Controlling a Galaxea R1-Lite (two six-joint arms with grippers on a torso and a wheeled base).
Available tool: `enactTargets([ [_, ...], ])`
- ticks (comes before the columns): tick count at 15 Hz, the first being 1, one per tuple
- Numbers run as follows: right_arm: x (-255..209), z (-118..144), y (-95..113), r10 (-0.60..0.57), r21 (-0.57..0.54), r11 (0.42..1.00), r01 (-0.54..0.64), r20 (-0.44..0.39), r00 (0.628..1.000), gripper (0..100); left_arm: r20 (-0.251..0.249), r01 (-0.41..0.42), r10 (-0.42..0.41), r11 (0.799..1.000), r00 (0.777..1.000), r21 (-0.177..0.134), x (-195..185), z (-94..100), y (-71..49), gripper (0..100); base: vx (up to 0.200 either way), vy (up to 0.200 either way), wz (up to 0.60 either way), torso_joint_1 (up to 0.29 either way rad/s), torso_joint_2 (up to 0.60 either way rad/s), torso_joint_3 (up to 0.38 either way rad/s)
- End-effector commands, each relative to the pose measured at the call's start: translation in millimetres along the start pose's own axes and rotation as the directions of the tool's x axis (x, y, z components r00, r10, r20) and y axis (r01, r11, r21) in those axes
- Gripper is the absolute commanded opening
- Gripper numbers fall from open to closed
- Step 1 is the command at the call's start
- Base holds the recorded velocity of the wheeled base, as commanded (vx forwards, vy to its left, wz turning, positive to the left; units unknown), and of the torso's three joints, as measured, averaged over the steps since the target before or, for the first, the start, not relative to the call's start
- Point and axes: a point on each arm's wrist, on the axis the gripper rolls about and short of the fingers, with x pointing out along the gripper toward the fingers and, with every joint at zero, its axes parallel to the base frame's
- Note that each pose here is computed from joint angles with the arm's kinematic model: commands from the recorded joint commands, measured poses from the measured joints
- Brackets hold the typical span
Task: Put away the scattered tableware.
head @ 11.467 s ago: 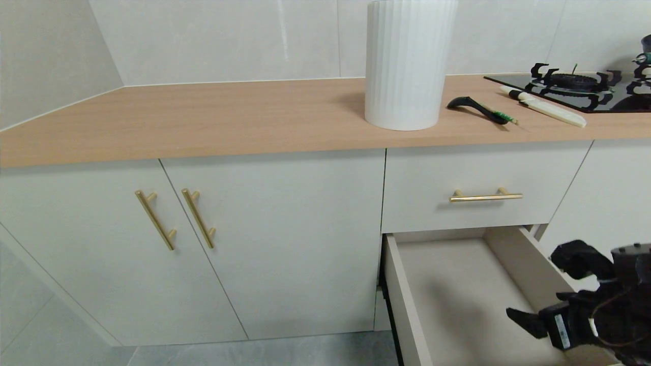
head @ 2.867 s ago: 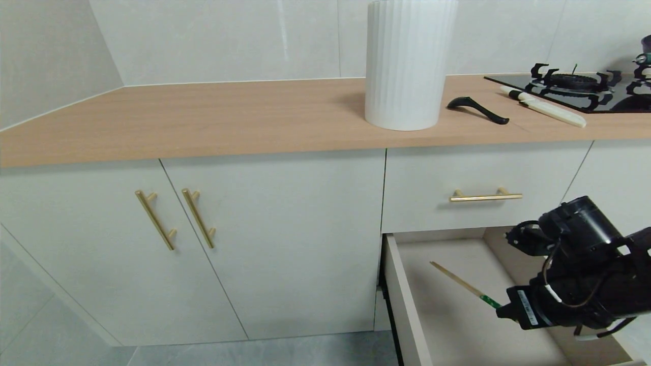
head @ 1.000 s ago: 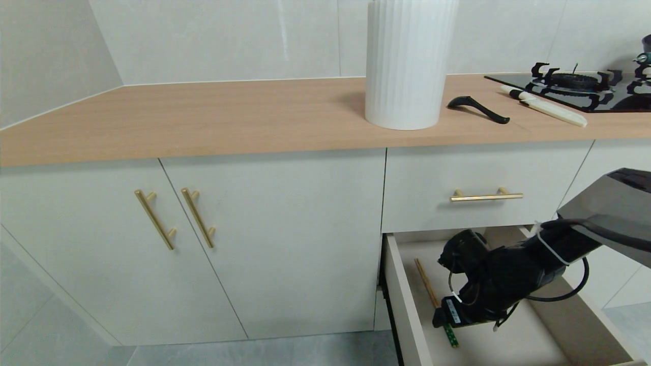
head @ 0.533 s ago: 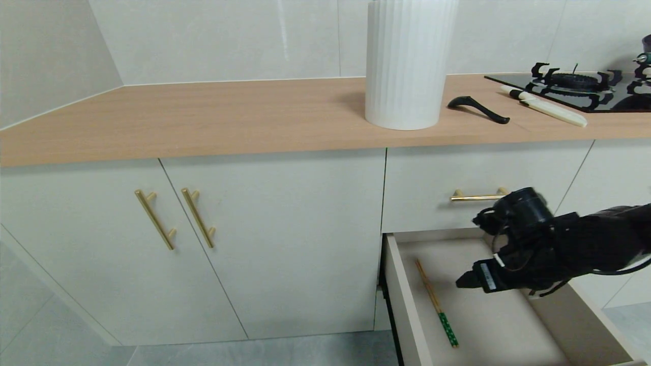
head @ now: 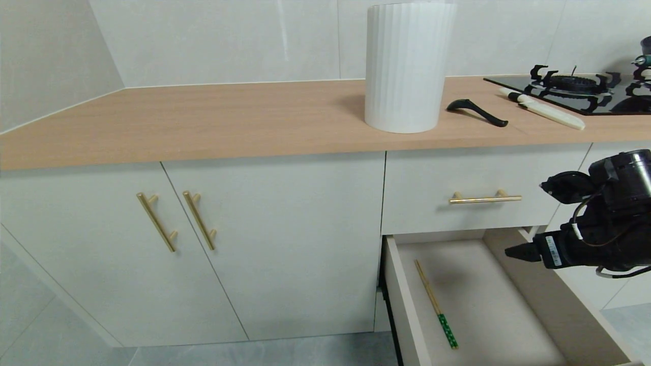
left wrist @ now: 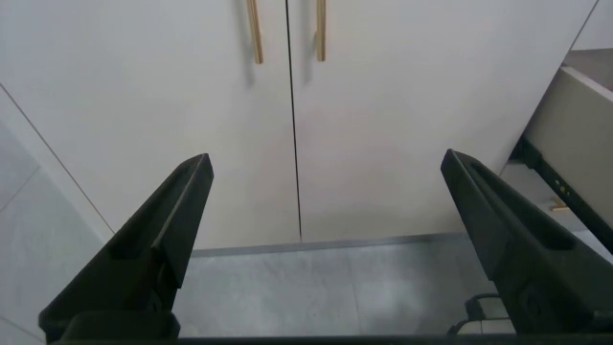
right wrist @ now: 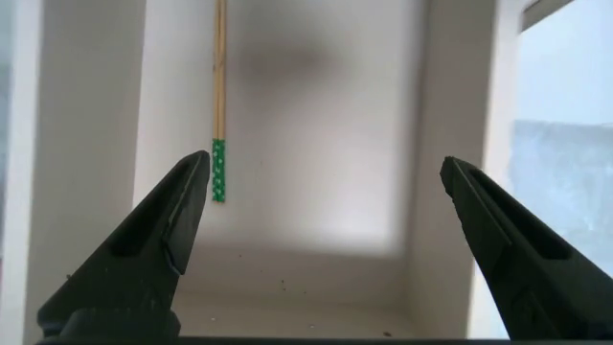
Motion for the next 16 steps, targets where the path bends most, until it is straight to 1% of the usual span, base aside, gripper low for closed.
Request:
enactTargets([
  [1,-8.9,-1.8,-0.9,-0.003,-0.016,1.000,0.003,0.020,1.000,100,-0.001,0.000,0.000,1.000,1.000,0.000,0.1,0.0,0.0,100,0.000,0.000,0.00,0.095,-0.31,-0.217],
  [4,-8.3,-3.3,-0.4,-0.002,-0.028,1.000,0.002,0.016,1.000,100,-0.001,0.000,0.000,1.000,1.000,0.000,0.1,0.0,0.0,100,0.000,0.000,0.00,0.144,-0.29,-0.261],
  [8,-6.3,-6.7,0.5,0.000,-0.045,0.999,0.000,0.000,1.000,100,-0.001,0.000,0.000,1.000,1.000,0.000,0.1,0.0,0.0,100,0.000,0.000,0.00,0.099,-0.52,-0.268],
  [11,-5.9,-8.0,0.2,-0.001,-0.053,0.999,0.001,-0.004,1.000,100,-0.001,0.000,0.000,1.000,1.000,0.000,0.1,0.0,0.0,100,0.000,0.000,0.00,0.274,-0.46,-0.276],
  [16,-4.9,-10.1,2.6,0.005,-0.062,0.998,-0.006,-0.013,1.000,100,-0.001,0.000,0.000,1.000,1.000,0.000,0.1,0.0,0.0,100,0.000,0.000,0.00,0.221,-0.48,-0.271],
])
